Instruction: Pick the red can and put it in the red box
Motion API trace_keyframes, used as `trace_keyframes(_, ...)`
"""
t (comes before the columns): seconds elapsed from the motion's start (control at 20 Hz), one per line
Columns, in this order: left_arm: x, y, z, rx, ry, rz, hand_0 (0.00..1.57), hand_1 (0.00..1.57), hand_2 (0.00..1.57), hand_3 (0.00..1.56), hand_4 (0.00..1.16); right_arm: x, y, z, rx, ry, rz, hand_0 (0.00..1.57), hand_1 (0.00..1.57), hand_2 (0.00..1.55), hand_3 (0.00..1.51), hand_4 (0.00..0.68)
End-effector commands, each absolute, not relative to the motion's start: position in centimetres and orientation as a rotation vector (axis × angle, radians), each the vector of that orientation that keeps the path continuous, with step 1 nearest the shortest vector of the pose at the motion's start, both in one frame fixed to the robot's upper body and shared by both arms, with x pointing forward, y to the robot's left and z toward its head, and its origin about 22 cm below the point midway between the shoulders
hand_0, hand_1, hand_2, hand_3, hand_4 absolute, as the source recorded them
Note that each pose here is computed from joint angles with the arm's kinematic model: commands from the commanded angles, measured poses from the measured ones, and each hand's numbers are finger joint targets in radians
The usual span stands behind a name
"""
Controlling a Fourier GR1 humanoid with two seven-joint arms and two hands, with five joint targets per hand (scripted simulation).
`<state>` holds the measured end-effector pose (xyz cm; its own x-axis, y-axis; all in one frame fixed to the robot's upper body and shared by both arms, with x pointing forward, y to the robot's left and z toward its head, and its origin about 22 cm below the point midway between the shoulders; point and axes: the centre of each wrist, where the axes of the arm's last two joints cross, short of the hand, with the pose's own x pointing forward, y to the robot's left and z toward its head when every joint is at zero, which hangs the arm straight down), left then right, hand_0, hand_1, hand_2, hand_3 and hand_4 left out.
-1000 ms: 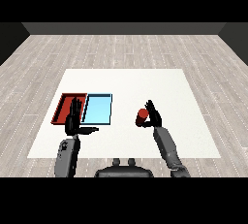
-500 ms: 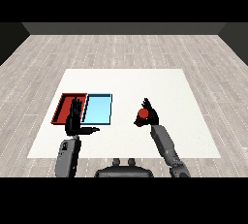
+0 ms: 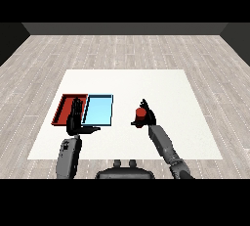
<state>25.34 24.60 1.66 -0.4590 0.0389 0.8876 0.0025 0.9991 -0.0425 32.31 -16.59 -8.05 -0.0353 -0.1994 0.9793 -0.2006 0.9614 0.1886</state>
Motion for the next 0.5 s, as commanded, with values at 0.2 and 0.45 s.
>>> trace_keyframes(0.2, 24.6, 23.9, 1.8, -0.015, -2.053, 0.057, 0.0, 0.0, 0.0, 0.0, 0.0, 32.2, -15.1, -9.7, 0.09, -1.597, -0.006, 1.48, 1.48, 1.47, 1.44, 0.566)
trace_keyframes(0.45, 23.7, 24.5, 0.6, 0.007, -2.031, 0.032, 0.0, 0.0, 0.0, 0.0, 0.0, 33.4, -14.7, -6.4, 0.071, -1.585, -0.029, 1.47, 1.47, 1.46, 1.4, 0.6)
